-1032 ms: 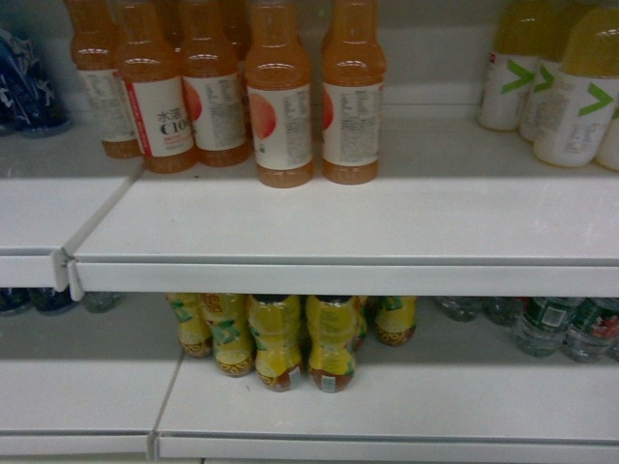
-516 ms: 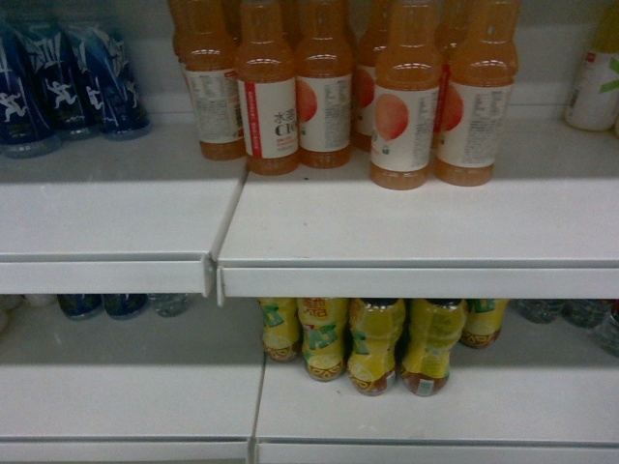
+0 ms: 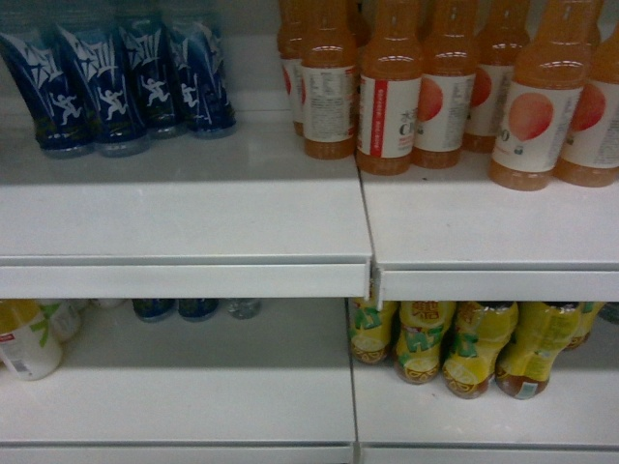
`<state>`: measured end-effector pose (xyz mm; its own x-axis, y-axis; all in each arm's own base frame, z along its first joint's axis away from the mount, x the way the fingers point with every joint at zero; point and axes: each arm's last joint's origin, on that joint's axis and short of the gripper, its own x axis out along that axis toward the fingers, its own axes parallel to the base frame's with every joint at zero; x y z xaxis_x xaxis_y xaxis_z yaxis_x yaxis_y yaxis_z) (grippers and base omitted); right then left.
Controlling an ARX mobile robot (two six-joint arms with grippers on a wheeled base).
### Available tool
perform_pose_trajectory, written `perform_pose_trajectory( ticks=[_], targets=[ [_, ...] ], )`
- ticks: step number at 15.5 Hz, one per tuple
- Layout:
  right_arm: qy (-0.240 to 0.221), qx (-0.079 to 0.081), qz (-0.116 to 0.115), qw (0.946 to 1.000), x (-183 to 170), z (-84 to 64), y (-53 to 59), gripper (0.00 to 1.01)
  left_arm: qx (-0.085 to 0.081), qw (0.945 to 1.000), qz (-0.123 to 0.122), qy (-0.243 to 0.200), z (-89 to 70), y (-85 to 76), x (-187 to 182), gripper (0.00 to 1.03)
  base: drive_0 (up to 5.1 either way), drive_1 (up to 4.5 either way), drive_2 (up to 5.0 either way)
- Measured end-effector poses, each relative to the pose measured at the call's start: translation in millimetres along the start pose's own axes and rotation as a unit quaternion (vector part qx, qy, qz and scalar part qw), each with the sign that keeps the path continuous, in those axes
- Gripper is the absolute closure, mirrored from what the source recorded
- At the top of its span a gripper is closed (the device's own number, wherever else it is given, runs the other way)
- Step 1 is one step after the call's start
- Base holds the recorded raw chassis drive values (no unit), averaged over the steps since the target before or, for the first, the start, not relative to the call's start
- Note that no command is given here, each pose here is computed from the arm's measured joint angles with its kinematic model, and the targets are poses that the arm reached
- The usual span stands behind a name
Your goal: Move water from second to third shelf
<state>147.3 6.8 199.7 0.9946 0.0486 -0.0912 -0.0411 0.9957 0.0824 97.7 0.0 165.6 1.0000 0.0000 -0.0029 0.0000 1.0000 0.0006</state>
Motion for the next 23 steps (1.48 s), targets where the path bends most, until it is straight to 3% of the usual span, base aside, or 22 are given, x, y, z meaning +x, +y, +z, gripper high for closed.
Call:
perform_pose_trajectory(
  ticks=[23],
  targets=[
    [0.001, 0.0, 0.0, 1.0, 0.0, -0.2, 0.0, 0.61, 0.0, 1.0, 0.0, 0.0, -0.1, 0.0, 0.0, 0.05, -5.0, 2.44, 2.4]
  ],
)
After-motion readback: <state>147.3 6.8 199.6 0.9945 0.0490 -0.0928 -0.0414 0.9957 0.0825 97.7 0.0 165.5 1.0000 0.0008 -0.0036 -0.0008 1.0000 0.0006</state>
